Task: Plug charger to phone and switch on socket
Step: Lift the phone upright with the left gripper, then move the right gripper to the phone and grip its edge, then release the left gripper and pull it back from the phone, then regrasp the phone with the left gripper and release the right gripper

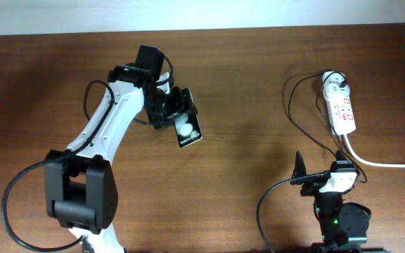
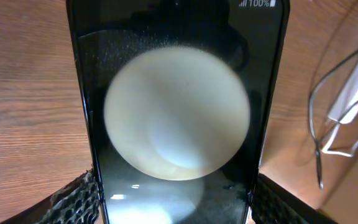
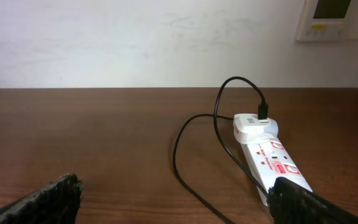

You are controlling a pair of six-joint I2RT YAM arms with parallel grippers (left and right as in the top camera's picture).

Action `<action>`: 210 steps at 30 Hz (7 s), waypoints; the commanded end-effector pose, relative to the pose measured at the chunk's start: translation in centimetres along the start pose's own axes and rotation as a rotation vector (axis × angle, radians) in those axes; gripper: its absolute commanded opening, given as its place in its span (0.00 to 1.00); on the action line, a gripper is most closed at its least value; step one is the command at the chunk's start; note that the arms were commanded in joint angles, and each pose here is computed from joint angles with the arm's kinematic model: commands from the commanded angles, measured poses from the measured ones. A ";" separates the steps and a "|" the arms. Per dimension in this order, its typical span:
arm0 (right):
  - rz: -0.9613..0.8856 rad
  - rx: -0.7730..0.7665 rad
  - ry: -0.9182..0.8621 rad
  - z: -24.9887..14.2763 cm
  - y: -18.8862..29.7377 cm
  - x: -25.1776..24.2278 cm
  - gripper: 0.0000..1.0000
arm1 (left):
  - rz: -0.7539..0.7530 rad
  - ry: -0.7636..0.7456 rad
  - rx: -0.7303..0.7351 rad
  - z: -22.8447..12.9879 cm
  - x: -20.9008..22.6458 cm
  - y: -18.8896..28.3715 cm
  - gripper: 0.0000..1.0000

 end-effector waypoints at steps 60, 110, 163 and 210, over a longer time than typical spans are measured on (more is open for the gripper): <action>0.533 0.321 -0.411 5.1 -9.9 28.9 0.82 | -0.576 0.145 0.089 1.7 -7.5 6.4 0.64; 0.420 0.337 -0.472 3.7 -12.1 28.6 0.04 | -0.576 0.144 0.089 1.7 -7.5 6.4 0.76; 0.500 0.764 -1.044 6.6 -8.6 24.2 0.04 | -0.718 0.060 -0.439 -5.7 2.7 10.2 0.99; 0.491 1.010 -1.374 5.9 -5.1 30.2 0.04 | -0.870 0.494 -0.414 -3.7 -3.6 8.8 0.30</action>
Point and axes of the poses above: each gripper's point midway between its finger pads, its own y axis back along the fingers, its own x axis along the line the jaws close on, z = x × y, the point moved 1 cm from there along y, back along the fingers, and after that the axes turned 3 degrees about -y, right-handed, at the moved point
